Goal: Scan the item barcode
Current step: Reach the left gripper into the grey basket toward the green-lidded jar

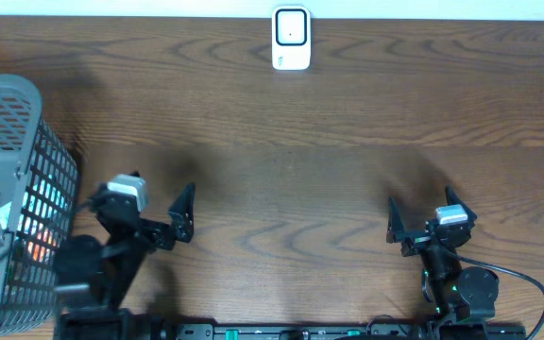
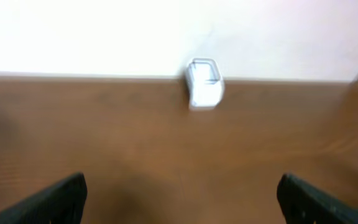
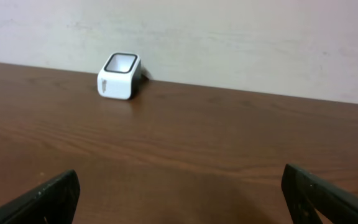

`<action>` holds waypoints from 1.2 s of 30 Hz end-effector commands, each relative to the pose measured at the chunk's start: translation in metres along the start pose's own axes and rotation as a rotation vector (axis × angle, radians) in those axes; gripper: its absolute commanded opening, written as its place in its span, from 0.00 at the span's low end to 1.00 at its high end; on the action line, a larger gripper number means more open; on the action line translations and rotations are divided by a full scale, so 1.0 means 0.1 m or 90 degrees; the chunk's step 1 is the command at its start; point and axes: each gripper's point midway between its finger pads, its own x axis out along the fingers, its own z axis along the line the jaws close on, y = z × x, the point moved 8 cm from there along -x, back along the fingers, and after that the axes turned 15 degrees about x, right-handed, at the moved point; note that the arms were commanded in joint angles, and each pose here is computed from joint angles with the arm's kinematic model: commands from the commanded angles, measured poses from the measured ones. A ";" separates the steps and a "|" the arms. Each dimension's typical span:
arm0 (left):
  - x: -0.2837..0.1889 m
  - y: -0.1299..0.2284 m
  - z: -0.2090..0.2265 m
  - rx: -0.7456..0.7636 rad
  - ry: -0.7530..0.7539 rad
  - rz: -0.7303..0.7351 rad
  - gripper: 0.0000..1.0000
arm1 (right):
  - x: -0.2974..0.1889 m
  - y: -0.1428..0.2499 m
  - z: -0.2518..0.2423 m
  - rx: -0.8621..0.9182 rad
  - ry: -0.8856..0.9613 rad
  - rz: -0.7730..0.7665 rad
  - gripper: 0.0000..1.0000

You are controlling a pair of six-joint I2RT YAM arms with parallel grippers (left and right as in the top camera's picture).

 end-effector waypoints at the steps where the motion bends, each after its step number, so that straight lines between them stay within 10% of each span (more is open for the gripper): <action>1: -0.22 -0.59 -0.19 0.001 0.141 -0.040 0.98 | 0.00 0.01 0.01 -0.006 -0.001 0.004 0.99; 12: -0.41 -1.18 -0.26 -0.052 0.219 -0.098 0.98 | 0.00 0.01 0.01 -0.006 -0.001 0.004 0.99; 24: -0.51 -2.18 1.01 -0.209 -0.329 0.138 0.98 | 0.00 0.01 0.01 -0.006 -0.001 0.004 0.99; 30: -0.79 -1.92 1.56 -0.311 -0.618 0.301 0.98 | 0.00 0.01 0.01 -0.006 -0.001 0.004 0.99; 36: -0.69 -1.59 1.73 -0.329 -0.627 0.447 0.98 | 0.00 0.01 0.01 -0.006 -0.001 0.004 0.99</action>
